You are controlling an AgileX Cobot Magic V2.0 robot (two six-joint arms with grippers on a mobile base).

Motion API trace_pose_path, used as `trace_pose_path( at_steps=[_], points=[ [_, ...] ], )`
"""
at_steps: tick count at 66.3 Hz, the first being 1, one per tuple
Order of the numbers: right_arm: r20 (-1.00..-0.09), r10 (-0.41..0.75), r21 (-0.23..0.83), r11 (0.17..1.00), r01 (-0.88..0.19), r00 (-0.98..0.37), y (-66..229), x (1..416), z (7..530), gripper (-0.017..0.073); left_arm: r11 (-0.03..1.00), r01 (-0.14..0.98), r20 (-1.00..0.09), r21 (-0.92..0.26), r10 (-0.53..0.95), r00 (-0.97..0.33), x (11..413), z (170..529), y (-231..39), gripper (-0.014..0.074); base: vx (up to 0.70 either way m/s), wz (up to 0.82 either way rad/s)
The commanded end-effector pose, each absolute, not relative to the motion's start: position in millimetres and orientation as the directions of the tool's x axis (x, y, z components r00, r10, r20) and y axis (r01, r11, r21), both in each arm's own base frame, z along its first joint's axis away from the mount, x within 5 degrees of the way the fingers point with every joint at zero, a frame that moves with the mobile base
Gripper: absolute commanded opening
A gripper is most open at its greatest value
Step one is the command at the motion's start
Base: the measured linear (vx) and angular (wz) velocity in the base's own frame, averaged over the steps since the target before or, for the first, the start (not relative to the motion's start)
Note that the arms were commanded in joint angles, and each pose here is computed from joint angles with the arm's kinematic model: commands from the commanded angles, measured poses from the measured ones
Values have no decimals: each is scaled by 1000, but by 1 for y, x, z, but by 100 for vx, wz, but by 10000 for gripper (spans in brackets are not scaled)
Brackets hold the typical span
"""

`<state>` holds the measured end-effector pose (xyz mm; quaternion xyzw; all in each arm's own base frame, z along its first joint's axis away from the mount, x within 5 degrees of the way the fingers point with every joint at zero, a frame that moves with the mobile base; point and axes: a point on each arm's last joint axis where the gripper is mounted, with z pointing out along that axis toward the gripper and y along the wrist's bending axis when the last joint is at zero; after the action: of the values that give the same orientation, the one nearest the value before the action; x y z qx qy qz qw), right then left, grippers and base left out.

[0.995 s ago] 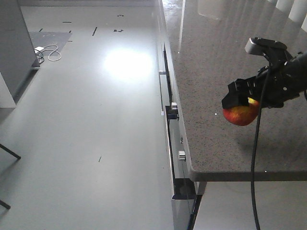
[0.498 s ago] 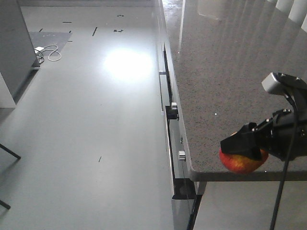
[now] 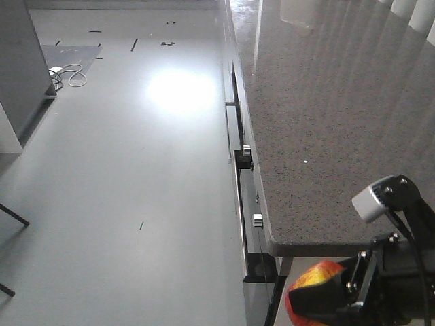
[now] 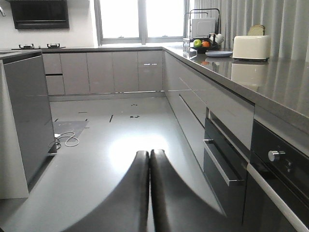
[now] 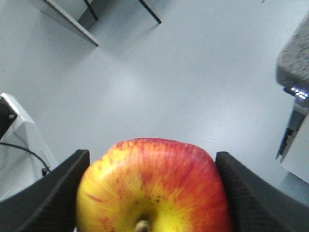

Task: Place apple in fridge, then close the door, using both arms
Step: 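Lift the apple off the counter and pull it toward the robot, then drive the base away from the counter toward the open fridge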

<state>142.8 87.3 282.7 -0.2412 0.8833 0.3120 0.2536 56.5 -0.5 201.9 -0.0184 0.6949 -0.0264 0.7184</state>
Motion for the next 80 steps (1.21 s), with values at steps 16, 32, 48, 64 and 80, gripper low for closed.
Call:
trace_pose_path(
  at_steps=[16, 32, 48, 64, 80],
  points=[
    [-732, -183, 427, 628, -650, -657, 85, 96, 298, 112, 998, 21, -988, -68, -70, 138, 54, 215, -1, -6, 0, 0],
    [-794, -166, 386, 605, -696, -585, 79, 71, 310, 112, 998, 21, -988, -68, -70, 138, 54, 215, -1, -6, 0, 0],
    [-828, -156, 355, 598, -719, -539, 77, 59, 315, 112, 998, 21, -988, -68, -70, 138, 54, 215, -1, -6, 0, 0],
    [-829, -156, 354, 597, -720, -537, 76, 59, 315, 112, 998, 21, -988, -68, -70, 138, 54, 215, -1, -6, 0, 0],
    [-829, -156, 354, 597, -720, -537, 76, 59, 315, 112, 998, 21, -988, -68, -70, 138, 54, 215, -1, -6, 0, 0]
  ],
)
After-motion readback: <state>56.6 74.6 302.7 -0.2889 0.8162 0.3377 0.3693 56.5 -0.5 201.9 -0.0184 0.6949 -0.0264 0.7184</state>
